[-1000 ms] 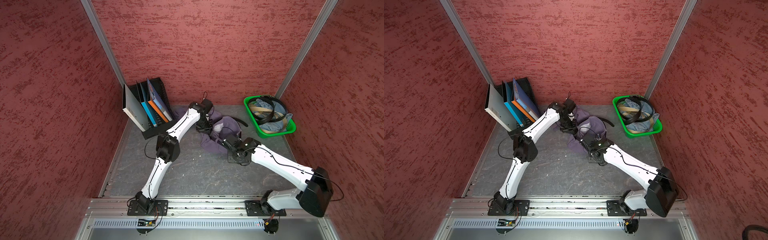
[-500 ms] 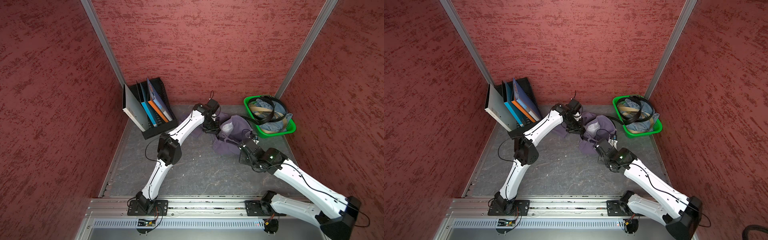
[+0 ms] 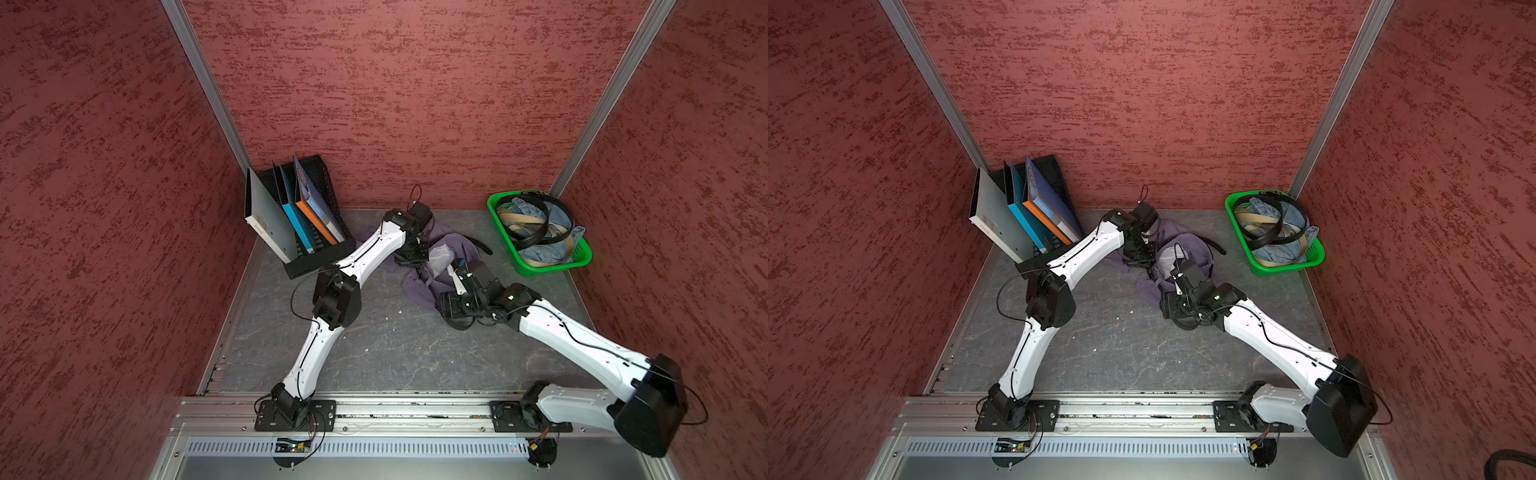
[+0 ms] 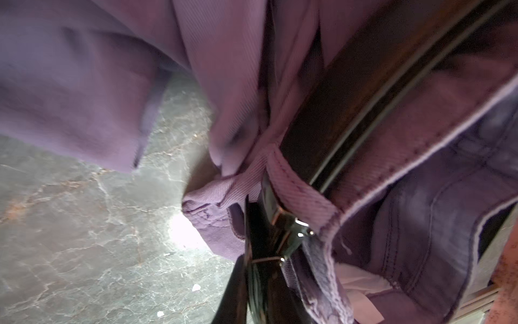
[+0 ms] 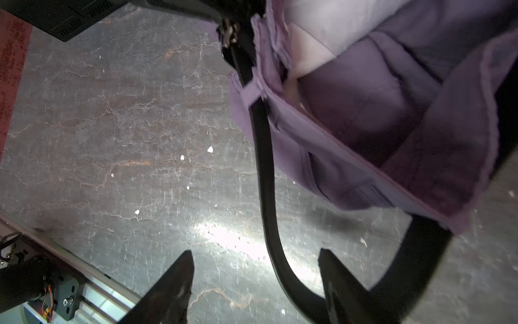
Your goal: Remove the belt from the trousers
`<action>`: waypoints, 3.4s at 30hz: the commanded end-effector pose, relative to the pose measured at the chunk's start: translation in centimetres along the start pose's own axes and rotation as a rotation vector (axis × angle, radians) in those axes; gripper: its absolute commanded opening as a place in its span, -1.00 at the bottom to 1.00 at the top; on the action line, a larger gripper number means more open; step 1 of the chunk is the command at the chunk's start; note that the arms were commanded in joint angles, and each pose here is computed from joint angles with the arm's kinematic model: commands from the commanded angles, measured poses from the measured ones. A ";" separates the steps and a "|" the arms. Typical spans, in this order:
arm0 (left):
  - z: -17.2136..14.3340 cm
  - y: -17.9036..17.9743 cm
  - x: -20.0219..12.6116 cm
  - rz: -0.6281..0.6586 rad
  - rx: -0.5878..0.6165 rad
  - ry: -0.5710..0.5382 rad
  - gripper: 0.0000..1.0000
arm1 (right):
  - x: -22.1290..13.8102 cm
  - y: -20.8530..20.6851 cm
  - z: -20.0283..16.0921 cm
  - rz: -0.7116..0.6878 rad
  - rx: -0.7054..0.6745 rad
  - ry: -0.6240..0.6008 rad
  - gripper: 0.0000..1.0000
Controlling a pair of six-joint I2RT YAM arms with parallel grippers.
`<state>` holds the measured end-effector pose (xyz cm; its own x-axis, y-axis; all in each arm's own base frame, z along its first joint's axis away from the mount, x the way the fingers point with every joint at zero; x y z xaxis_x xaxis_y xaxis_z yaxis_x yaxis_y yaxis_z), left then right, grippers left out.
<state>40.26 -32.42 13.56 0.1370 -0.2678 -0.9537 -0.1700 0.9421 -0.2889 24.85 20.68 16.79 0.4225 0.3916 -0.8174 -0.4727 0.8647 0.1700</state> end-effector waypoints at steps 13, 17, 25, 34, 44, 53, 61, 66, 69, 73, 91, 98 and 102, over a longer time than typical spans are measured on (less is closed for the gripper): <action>0.3 -1.5 -3.3 -0.067 0.023 -0.063 -0.96 | 6.0 1.1 1.8 0.062 -0.065 0.061 -0.72; 0.8 -1.3 -3.4 -0.062 0.015 -0.076 -0.96 | 5.4 1.2 0.6 0.080 -0.058 0.094 -1.00; 5.4 0.8 -1.4 -0.030 -0.064 -0.115 -0.96 | 1.3 1.5 -5.8 0.138 -0.011 0.289 -1.00; 9.9 4.1 -0.1 0.008 -0.155 -0.176 -0.96 | 0.9 2.9 -12.4 0.183 0.074 0.604 -1.00; 9.2 4.4 -2.4 -0.003 -0.153 -0.182 -0.96 | 0.8 2.0 -11.3 0.106 0.134 0.530 -0.48; -0.1 3.3 -1.4 -0.155 -0.270 -0.056 -0.96 | -0.8 -1.8 -2.0 -0.021 0.156 0.075 -0.05; -5.5 1.4 -0.7 -0.289 -0.420 -0.020 -0.93 | 3.9 -2.9 -2.4 -0.057 0.173 0.151 -0.81; -4.8 -0.1 1.9 -0.303 -0.477 -0.007 -0.92 | 2.5 -4.3 -2.0 -0.161 0.157 0.142 -0.75; -2.8 -1.2 1.2 -0.301 -0.466 -0.093 -0.93 | 1.0 -6.2 -2.3 -0.293 0.152 0.153 -0.70; -0.4 -1.1 1.4 -0.290 -0.504 -0.167 -0.94 | 1.3 -6.9 -2.4 -0.333 0.160 0.180 -0.64; -1.7 2.4 2.8 -0.249 -0.502 -0.190 -0.34 | 3.9 -1.2 2.0 0.072 0.033 0.045 -0.31; 0.0 1.1 -1.7 -0.409 -0.334 -0.360 -0.13 | 6.8 -1.4 0.2 0.080 0.037 0.147 -0.29; -0.6 1.4 -1.7 -0.507 -0.251 -0.335 -0.38 | 7.6 -1.9 0.3 0.055 0.031 0.146 -0.31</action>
<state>38.53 -30.48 13.57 0.5176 -0.4759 -0.7111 -0.3494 0.6411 -0.6834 27.75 21.39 9.30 0.2323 0.3622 -0.9027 -0.4435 0.8654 0.2331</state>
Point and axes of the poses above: each gripper's point midway between its finger pads, its own x axis out along the fingers, its own y axis along the line the jaws close on, z = x × y, the point moved 2 cm from there along -x, back along the fingers, and after that the axes turned 14 degrees about -x, right-handed, at the moved point
